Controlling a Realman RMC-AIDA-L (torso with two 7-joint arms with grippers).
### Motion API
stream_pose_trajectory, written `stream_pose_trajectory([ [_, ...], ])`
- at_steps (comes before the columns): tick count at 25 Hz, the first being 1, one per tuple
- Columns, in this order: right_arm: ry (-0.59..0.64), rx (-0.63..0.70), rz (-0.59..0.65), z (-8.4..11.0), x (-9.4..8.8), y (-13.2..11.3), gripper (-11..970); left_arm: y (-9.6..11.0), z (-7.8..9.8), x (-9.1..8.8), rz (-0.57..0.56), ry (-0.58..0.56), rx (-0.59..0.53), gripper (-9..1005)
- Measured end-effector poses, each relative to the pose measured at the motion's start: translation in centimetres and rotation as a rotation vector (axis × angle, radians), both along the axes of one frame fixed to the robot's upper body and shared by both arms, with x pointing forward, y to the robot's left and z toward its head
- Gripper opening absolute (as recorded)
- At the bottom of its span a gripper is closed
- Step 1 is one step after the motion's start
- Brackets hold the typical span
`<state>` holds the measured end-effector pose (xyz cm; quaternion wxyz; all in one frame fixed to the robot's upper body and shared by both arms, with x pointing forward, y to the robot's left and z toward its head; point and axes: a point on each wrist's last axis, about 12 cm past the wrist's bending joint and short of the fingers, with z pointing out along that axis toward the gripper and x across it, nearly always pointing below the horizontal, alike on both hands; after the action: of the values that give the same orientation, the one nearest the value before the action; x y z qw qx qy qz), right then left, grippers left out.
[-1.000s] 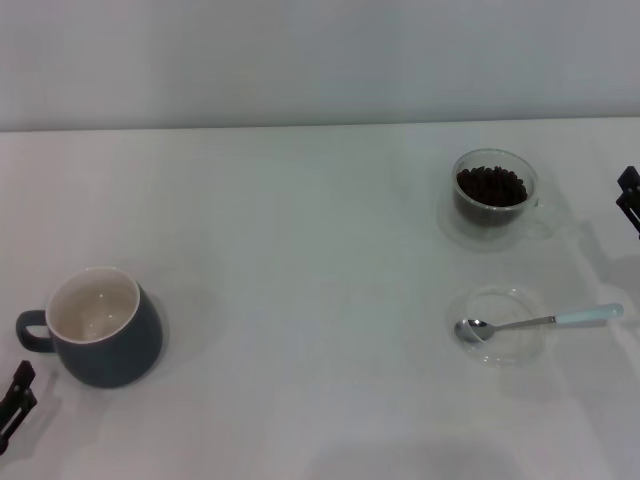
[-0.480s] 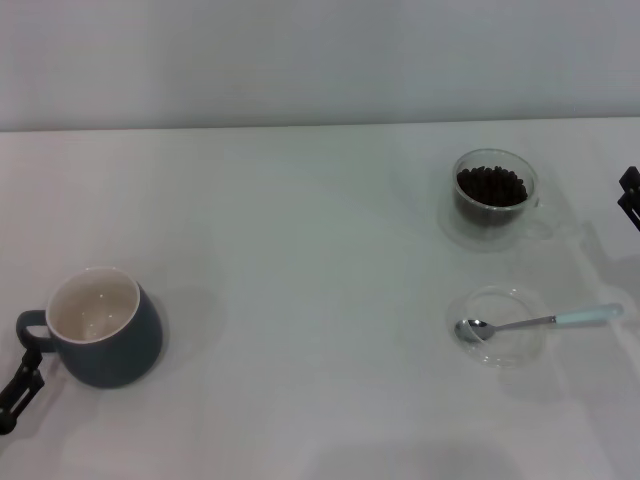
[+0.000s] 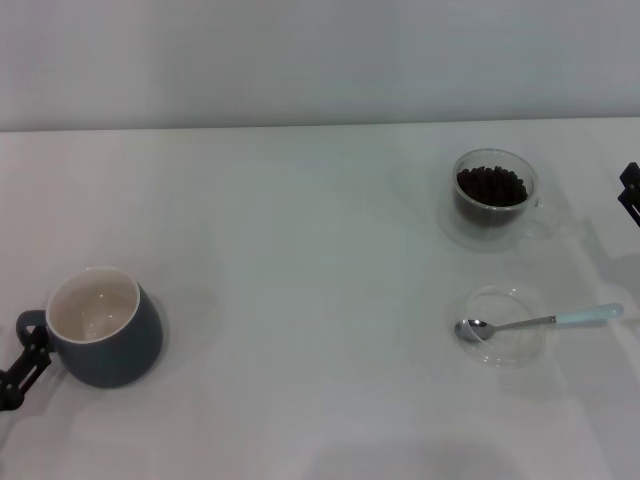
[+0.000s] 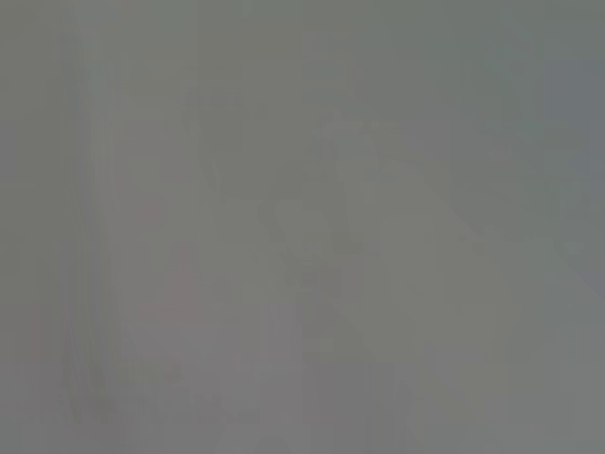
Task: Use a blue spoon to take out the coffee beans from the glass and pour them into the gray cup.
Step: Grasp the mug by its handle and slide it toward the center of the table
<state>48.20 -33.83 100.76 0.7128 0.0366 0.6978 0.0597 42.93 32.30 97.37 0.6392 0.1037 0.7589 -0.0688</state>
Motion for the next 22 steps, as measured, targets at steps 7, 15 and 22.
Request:
stream_pose_trajectory([
  [7, -0.004, 0.0, -0.004, 0.1, 0.1, -0.1, 871, -0.2, 0.1, 0.9, 0.004, -0.001, 0.002, 854],
  [15, -0.008, -0.001, -0.003, 0.1, 0.2, -0.1, 870, -0.4, 0.0, 1.3, 0.001, 0.014, 0.004, 769],
  [22, -0.01, -0.002, -0.002, 0.2, 0.2, -0.1, 870, -0.9, 0.0, 2.0, -0.007, 0.025, 0.0, 486],
])
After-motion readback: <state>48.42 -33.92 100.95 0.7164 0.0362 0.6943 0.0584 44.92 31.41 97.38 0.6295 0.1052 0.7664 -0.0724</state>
